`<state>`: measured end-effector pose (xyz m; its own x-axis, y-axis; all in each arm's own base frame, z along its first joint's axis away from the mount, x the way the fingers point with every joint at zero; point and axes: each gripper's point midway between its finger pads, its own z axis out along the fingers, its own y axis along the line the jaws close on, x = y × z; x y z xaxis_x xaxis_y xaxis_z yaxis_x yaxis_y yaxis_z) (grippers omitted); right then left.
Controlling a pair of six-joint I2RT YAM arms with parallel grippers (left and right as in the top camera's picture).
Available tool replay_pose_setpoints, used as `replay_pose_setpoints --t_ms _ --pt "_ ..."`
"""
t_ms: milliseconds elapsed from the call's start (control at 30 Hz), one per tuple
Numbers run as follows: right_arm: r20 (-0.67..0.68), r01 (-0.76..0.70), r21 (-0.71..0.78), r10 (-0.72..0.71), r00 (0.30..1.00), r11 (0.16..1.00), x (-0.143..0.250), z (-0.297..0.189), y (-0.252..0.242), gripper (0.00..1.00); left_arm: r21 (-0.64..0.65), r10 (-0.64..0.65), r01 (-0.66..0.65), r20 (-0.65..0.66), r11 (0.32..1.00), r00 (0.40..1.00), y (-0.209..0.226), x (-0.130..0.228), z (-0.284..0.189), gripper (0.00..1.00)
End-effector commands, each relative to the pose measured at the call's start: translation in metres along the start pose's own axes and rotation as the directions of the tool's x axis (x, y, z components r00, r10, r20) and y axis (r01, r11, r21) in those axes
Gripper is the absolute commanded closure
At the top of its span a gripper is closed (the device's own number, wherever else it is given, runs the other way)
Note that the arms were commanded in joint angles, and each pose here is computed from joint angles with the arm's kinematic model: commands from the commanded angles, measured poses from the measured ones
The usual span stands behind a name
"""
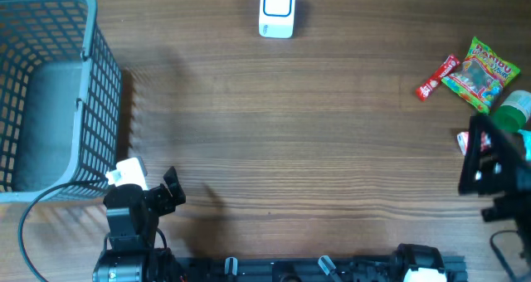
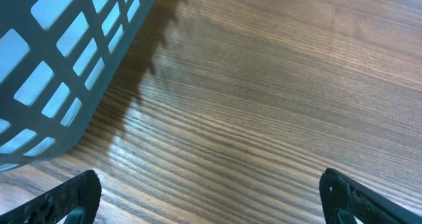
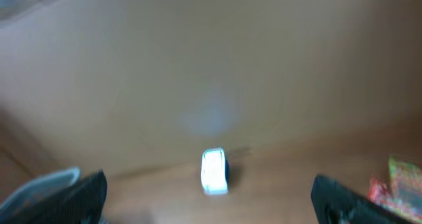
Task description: Scan the item barcode
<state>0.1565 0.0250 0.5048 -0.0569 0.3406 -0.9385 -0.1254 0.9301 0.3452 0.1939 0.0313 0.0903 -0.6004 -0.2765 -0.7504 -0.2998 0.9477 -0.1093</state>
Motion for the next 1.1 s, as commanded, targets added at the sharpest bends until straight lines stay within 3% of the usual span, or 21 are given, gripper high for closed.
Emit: replay_pose_setpoints --t_ms 0,267,500,633,867,1067 --pt "0.095 0.081 -0.019 -0.079 0.992 0.997 0.021 -0.002 -0.01 0.0 -0.008 0.012 -0.012 0.004 1.0 1.0 0.002 0.0 0.0 0.0" --pt "0.403 0.157 -0.126 -0.094 0.911 0.98 0.079 0.016 -0.029 0.0 -0.008 0.012 -0.012 0.004 1.0 1.0 0.002 0.0 0.0 0.0" --pt "0.481 0.101 -0.061 -0.06 0.875 0.993 0.131 0.037 -0.072 0.0 -0.008 0.012 -0.012 0.004 1.0 1.0 0.002 0.0 0.0 0.0" --pt "0.443 -0.042 0.037 0.021 0.896 0.998 0.172 0.056 -0.113 0.0 -0.008 0.012 -0.012 0.004 1.0 1.0 0.002 0.0 0.0 0.0" --pt "0.273 -0.054 0.13 0.016 0.962 0.99 0.246 0.081 -0.146 0.0 -0.008 0.012 -0.012 0.004 1.0 1.0 0.002 0.0 0.0 0.0" --pt "0.121 -0.052 0.221 0.026 0.992 0.974 0.285 0.085 -0.166 0.0 -0.008 0.012 -0.012 0.004 1.0 1.0 0.002 0.0 0.0 0.0"
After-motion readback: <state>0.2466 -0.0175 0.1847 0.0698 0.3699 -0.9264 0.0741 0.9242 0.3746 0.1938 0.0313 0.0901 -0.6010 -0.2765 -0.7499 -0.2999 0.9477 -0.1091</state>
